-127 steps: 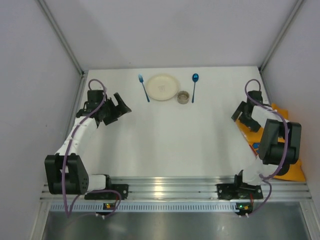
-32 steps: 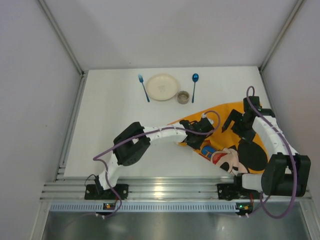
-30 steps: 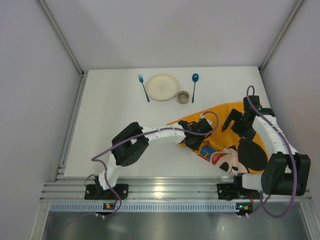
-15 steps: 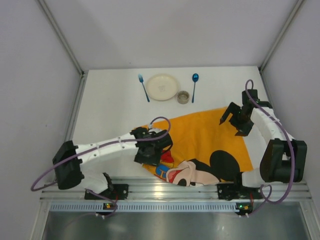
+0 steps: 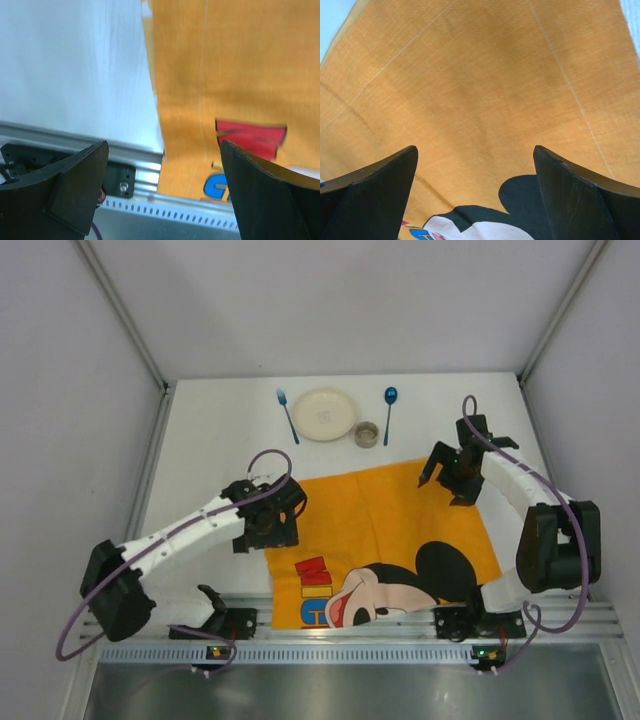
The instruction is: Set the dinner table for one person
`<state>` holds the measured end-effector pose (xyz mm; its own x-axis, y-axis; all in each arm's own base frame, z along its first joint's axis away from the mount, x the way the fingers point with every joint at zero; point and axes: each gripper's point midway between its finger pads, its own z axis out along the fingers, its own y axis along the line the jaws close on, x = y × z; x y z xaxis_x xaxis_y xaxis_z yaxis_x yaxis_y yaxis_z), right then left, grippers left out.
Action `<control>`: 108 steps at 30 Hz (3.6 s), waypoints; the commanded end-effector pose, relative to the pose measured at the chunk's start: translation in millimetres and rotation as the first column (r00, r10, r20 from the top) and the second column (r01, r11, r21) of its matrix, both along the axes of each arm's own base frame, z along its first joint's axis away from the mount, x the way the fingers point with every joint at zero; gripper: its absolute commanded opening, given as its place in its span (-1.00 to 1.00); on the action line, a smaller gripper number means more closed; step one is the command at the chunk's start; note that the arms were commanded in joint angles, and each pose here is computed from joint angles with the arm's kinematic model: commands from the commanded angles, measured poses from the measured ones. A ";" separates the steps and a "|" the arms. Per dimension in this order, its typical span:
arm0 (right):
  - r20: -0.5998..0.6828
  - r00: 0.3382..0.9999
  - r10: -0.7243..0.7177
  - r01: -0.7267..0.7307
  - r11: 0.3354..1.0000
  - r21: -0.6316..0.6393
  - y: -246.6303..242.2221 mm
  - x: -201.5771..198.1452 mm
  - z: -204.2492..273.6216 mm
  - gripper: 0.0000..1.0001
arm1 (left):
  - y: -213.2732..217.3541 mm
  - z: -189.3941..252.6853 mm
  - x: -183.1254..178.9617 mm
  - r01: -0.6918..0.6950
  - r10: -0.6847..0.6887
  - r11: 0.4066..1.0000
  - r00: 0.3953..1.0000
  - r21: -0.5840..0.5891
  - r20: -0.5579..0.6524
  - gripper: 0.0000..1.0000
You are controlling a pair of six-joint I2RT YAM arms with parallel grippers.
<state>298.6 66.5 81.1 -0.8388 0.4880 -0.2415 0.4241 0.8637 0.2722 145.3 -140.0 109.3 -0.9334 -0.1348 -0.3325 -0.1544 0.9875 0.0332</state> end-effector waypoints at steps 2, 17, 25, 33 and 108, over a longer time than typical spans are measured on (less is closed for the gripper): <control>0.079 0.997 0.017 -0.017 1.000 0.006 10.6 25.2 13.3 0.97 | -14.3 -49.1 51.9 0.089 -0.088 0.996 0.996 0.016 -0.025 0.98; 0.173 0.983 0.067 -0.085 0.991 0.102 34.2 63.8 30.5 0.92 | 22.8 -127.6 155.8 0.173 -0.132 0.949 0.977 0.262 -0.167 0.92; 0.292 0.948 0.125 -0.187 0.963 0.195 89.5 127.6 64.3 0.88 | 67.5 -119.0 182.9 0.111 -0.062 0.941 0.985 0.319 -0.160 0.92; 0.267 0.944 0.193 -0.237 0.961 0.142 132.1 179.2 40.7 0.79 | 83.2 -122.2 163.3 0.049 0.035 0.938 0.972 0.342 -0.232 0.93; 0.189 0.974 0.127 -0.079 0.967 -0.243 22.5 73.5 13.0 0.77 | -7.9 2.7 423.2 -0.040 0.120 0.974 0.925 -0.222 0.361 0.76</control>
